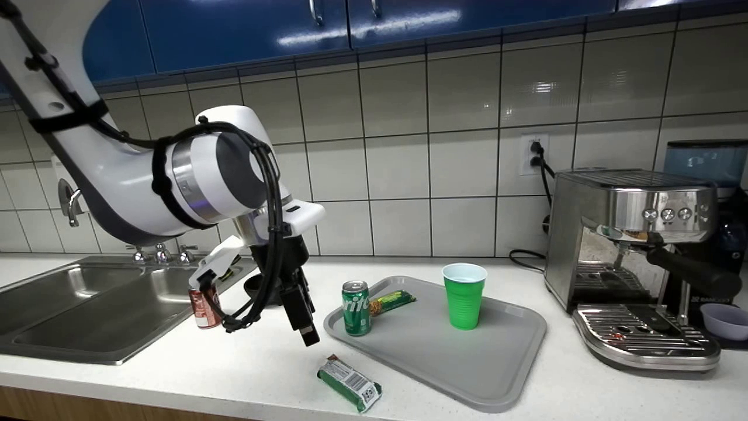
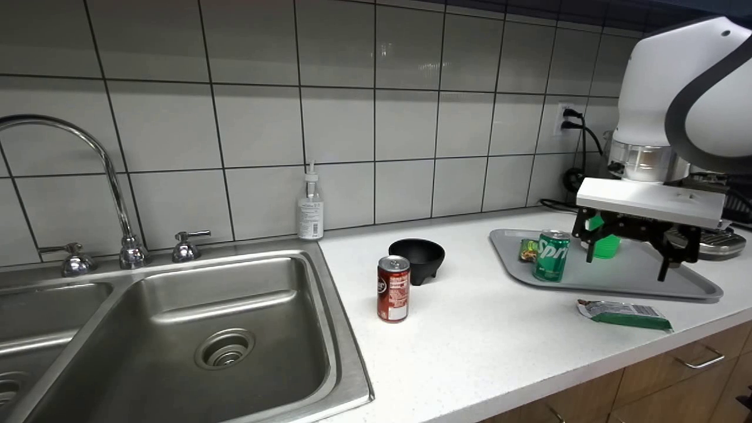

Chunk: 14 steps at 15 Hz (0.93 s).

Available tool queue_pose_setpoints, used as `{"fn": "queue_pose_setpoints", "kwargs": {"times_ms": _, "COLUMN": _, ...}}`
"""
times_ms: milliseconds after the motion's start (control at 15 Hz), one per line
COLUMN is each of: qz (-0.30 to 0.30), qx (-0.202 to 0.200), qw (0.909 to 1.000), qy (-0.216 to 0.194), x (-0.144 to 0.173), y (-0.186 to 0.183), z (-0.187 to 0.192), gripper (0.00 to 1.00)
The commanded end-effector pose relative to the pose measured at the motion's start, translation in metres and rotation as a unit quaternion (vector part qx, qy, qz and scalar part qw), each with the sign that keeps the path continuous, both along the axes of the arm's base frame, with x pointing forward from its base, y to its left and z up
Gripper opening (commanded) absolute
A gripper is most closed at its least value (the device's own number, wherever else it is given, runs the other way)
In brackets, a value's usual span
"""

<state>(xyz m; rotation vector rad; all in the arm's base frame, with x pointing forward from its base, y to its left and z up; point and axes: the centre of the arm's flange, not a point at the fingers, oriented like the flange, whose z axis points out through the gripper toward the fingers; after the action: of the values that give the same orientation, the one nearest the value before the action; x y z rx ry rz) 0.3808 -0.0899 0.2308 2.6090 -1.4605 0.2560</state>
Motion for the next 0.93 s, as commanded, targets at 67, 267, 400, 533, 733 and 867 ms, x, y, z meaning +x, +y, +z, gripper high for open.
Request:
{"fn": "queue_pose_setpoints", "kwargs": {"times_ms": 67, "qz": -0.031, "qx": -0.007, "qw": 0.9995, "qy": 0.006, "x": -0.003, "y": -0.008, "z": -0.012, "gripper": 1.0}}
{"fn": "queue_pose_setpoints", "kwargs": {"times_ms": 267, "qz": -0.044, "qx": -0.007, "qw": 0.9989, "qy": 0.013, "x": -0.004, "y": -0.019, "z": -0.02, "gripper": 1.0}}
{"fn": "queue_pose_setpoints", "kwargs": {"times_ms": 400, "qz": -0.054, "qx": -0.007, "qw": 0.9984, "qy": 0.018, "x": -0.004, "y": -0.025, "z": -0.026, "gripper": 1.0}}
{"fn": "queue_pose_setpoints", "kwargs": {"times_ms": 533, "qz": -0.063, "qx": -0.008, "qw": 0.9977, "qy": 0.024, "x": -0.002, "y": -0.031, "z": -0.032, "gripper": 1.0}}
{"fn": "queue_pose_setpoints", "kwargs": {"times_ms": 733, "qz": -0.079, "qx": -0.011, "qw": 0.9964, "qy": 0.029, "x": 0.003, "y": -0.037, "z": -0.041, "gripper": 1.0}}
{"fn": "queue_pose_setpoints", "kwargs": {"times_ms": 867, "qz": -0.09, "qx": -0.011, "qw": 0.9954, "qy": 0.03, "x": 0.006, "y": -0.041, "z": -0.046, "gripper": 1.0}}
